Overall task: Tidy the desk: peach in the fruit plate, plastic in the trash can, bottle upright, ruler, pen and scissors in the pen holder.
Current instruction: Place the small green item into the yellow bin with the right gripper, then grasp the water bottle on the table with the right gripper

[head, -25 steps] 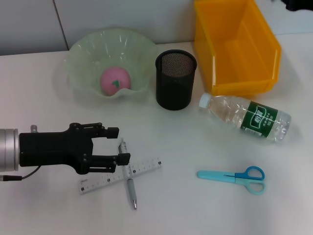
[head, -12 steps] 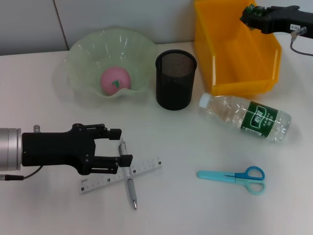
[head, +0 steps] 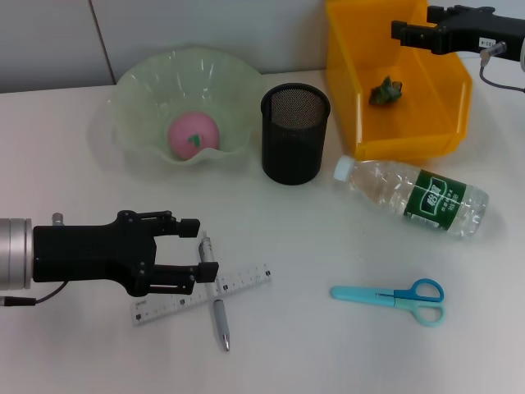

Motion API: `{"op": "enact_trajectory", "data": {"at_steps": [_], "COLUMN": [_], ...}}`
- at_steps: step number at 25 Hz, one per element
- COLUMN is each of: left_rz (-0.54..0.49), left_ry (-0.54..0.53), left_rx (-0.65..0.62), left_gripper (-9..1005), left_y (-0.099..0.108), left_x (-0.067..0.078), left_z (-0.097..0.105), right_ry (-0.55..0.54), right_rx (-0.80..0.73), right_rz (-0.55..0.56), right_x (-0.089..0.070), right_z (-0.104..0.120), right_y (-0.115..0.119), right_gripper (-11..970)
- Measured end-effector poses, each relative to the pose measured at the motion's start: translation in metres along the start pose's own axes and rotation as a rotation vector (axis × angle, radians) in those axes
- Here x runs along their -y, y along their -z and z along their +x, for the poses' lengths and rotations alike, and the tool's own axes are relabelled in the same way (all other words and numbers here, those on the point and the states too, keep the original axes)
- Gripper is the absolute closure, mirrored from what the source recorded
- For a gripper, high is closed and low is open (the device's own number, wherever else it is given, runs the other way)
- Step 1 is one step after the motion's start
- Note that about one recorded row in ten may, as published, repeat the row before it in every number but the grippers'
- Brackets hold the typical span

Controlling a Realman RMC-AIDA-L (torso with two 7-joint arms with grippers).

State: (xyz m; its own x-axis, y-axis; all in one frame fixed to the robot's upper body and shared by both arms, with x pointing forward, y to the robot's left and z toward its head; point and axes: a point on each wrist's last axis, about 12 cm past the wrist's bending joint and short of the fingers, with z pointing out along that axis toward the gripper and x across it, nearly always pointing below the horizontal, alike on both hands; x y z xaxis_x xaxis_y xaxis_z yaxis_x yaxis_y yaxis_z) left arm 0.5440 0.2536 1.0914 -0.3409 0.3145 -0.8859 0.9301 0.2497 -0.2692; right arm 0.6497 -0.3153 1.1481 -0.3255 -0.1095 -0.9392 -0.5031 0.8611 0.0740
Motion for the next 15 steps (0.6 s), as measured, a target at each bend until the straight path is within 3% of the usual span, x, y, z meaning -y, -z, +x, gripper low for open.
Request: {"op": "enact_trajectory", "data": {"at_steps": [5,10,15], "left_rz": [0.0,0.0,0.0], "left_ry": [0.002,0.003,0.003], "left_rx": [0.0,0.0,0.001], "left_gripper": [197,196,197], "left_y": [0.0,0.0,0.0], "left_x": [0.0,0.0,0.0], "left_z": [0.0,0.001,0.001], "right_ry": [-0.004,-0.04,-0.108], "right_rx": [0.001,0.016,0.083], "right_rz": [0.001,0.001,-0.054], "right_x": [0.0,0.002,0.001], "right_z": [0.0,-0.001,-0.009], "right_y": [0.0,0.005,0.026], "right_gripper": [204,204,204]}}
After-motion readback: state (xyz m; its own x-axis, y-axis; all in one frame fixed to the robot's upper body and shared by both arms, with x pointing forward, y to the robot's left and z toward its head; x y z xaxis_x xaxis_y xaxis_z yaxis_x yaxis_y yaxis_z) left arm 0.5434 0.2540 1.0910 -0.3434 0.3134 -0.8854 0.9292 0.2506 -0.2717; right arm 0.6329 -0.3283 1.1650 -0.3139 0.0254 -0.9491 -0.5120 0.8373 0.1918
